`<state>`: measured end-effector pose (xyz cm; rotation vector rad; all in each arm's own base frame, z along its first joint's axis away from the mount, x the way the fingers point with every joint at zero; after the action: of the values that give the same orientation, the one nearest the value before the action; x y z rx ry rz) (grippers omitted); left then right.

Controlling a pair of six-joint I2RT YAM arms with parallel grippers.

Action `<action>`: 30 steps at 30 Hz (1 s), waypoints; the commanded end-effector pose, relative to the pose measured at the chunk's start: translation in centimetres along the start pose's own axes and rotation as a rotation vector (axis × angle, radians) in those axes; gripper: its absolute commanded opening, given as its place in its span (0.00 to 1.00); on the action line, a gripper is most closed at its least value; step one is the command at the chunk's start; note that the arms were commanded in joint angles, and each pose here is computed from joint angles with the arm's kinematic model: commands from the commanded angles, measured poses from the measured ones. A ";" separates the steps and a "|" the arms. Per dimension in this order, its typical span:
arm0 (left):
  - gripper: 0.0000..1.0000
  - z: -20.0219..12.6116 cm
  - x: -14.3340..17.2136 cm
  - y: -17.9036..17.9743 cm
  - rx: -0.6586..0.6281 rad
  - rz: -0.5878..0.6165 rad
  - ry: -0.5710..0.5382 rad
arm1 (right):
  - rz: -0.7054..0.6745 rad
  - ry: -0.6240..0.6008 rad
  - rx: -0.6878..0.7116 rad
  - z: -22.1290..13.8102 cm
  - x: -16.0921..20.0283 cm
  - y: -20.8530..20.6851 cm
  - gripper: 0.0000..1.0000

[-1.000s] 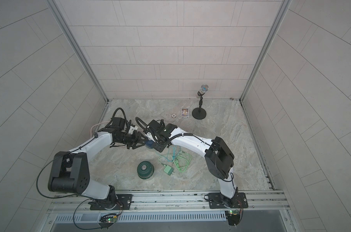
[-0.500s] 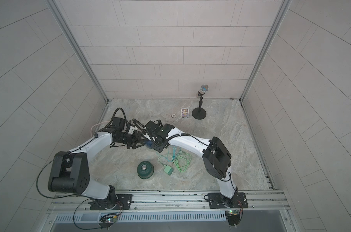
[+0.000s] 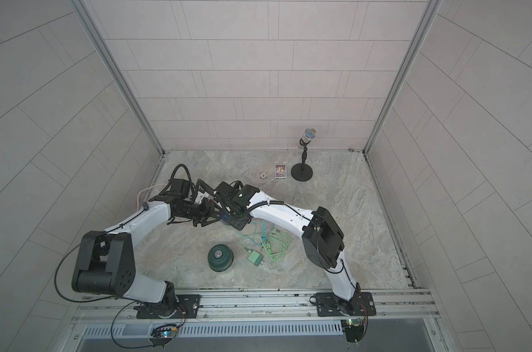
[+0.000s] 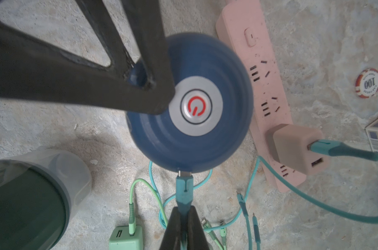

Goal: Charge the cordless meat grinders
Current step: Insert the charging cable into the cordless meat grinder.

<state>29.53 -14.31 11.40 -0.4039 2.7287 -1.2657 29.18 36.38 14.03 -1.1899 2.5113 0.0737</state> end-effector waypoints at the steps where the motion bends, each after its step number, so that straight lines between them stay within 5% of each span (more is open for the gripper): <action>1: 0.46 1.6 2.7 2.6 -0.092 -0.056 0.080 | 0.043 -0.057 -0.017 0.3 -2.0 0.6 0.04; 21: 0.45 2.0 3.3 2.4 -0.070 -0.060 0.084 | 0.075 -0.048 -0.034 0.8 -2.9 0.9 0.06; 30: 0.45 1.9 3.3 2.1 -0.065 -0.055 0.082 | 0.074 -0.059 -0.025 0.8 -3.4 0.7 0.18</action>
<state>27.77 -16.11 11.28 -0.3645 2.7457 -1.3429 30.03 37.25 13.83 -1.0974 2.5747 0.0826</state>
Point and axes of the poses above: each gripper's point midway between its finger pads, its own z axis out along the fingers, its own y axis along the line the jaws close on, x = y × z, the point moved 1 cm from there along -z, back along the fingers, and after that the axes turned 3 degrees about z, right-handed, at the moved point
